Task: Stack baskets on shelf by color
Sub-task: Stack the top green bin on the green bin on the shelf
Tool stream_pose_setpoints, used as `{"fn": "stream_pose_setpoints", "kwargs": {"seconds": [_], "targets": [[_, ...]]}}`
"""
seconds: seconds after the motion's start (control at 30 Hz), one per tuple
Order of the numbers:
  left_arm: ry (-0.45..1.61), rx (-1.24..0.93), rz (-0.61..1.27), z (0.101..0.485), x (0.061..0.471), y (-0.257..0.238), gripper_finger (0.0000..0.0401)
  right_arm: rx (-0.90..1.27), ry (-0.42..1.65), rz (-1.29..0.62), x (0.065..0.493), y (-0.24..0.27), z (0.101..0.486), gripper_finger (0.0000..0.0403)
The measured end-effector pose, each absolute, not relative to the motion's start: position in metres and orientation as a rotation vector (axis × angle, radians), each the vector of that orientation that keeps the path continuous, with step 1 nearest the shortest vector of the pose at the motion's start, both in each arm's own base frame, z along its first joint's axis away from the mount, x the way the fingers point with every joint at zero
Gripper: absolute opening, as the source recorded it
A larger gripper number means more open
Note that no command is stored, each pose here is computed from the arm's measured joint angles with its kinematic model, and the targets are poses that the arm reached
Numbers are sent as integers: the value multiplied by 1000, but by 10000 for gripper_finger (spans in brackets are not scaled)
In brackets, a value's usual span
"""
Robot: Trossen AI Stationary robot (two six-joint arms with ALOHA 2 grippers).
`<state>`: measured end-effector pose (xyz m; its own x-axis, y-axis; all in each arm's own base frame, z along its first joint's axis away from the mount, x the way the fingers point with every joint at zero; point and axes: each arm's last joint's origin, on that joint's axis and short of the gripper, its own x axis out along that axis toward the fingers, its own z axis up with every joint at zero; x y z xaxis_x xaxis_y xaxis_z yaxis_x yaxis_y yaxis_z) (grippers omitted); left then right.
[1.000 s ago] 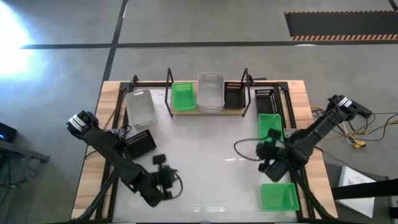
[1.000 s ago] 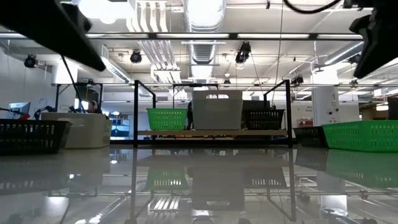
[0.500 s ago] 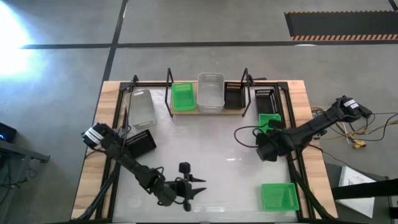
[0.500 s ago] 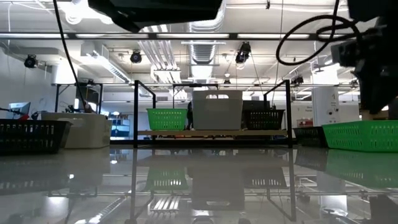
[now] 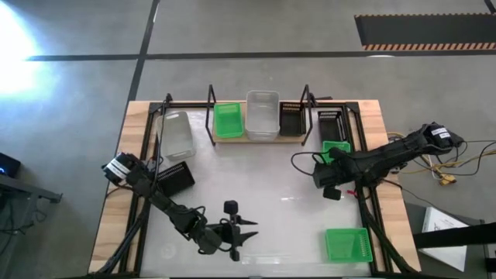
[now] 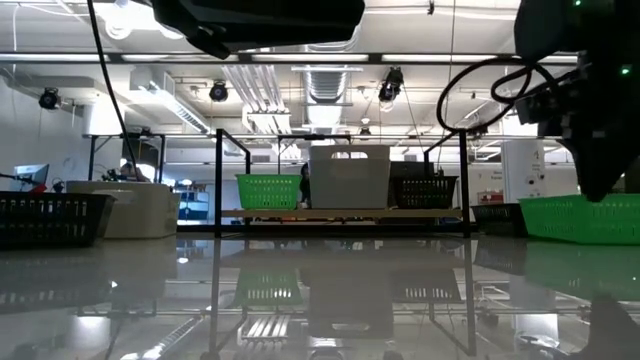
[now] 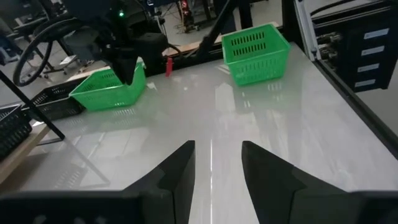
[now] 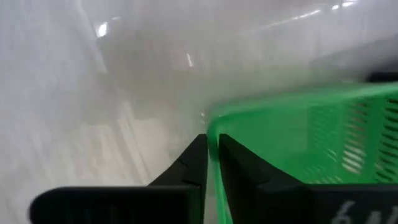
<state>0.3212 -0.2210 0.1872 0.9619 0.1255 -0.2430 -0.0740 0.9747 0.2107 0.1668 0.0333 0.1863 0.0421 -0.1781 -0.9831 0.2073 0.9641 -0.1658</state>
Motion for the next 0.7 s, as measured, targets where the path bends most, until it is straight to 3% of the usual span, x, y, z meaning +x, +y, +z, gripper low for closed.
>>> {"fn": "stream_pose_setpoints", "kwargs": {"seconds": [0.33, 0.7], "targets": [[257, 201, 99, 188, 320, -221, 116, 26, 1374, -99, 209, 53, 176, 11], [274, 228, 94, 207, 305, -224, 116, -97, 1169, 85, 313, 93, 189, 9]]}}
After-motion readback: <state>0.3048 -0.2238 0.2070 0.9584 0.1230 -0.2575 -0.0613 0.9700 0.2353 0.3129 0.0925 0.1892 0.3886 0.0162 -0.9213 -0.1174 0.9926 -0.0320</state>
